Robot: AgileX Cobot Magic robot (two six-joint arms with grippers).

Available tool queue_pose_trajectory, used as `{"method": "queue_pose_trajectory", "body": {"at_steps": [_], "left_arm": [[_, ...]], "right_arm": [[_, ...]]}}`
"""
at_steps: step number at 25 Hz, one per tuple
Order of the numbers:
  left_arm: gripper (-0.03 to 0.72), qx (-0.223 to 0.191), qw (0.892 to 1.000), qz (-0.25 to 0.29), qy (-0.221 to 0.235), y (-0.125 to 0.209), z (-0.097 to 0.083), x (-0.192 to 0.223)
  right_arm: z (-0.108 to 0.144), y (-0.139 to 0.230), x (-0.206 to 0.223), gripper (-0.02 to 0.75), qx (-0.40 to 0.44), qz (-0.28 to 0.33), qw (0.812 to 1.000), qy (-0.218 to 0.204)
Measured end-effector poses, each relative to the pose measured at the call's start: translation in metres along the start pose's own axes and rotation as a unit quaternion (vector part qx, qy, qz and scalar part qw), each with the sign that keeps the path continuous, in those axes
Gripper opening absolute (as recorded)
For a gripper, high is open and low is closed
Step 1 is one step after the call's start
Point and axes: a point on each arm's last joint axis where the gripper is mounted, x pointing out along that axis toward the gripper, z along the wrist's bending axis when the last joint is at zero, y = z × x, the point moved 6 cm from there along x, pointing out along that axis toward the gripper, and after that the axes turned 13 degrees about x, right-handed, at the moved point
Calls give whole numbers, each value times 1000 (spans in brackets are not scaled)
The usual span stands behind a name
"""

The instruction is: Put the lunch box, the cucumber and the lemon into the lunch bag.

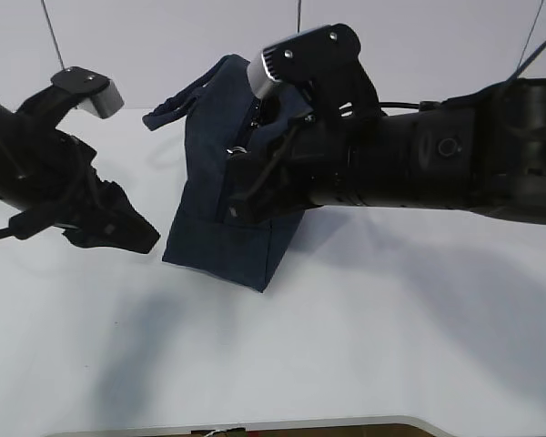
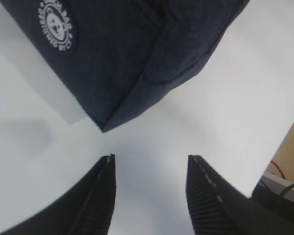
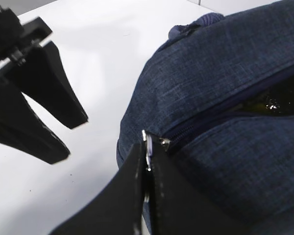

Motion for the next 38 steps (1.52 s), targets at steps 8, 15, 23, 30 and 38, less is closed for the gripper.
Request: {"method": "queue_pose_trajectory", "body": {"at_steps": [8, 15, 23, 30, 38], "left_arm": [[348, 24, 999, -41, -16, -16, 2, 23], [347, 33, 997, -71, -20, -25, 2, 38], [26, 22, 997, -71, -24, -24, 5, 46], [2, 29, 997, -66, -21, -22, 4, 46], [1, 30, 997, -64, -12, -22, 1, 46]], "right_arm": [[-1, -3, -1, 5, 2, -1, 1000, 3], [-1, -18, -1, 5, 0, -14, 1000, 9], [-1, -20, -1, 5, 12, -14, 1000, 10], [-3, -30, -1, 5, 18, -24, 999, 19], [-11, -53, -4, 5, -3, -42, 998, 55]]}}
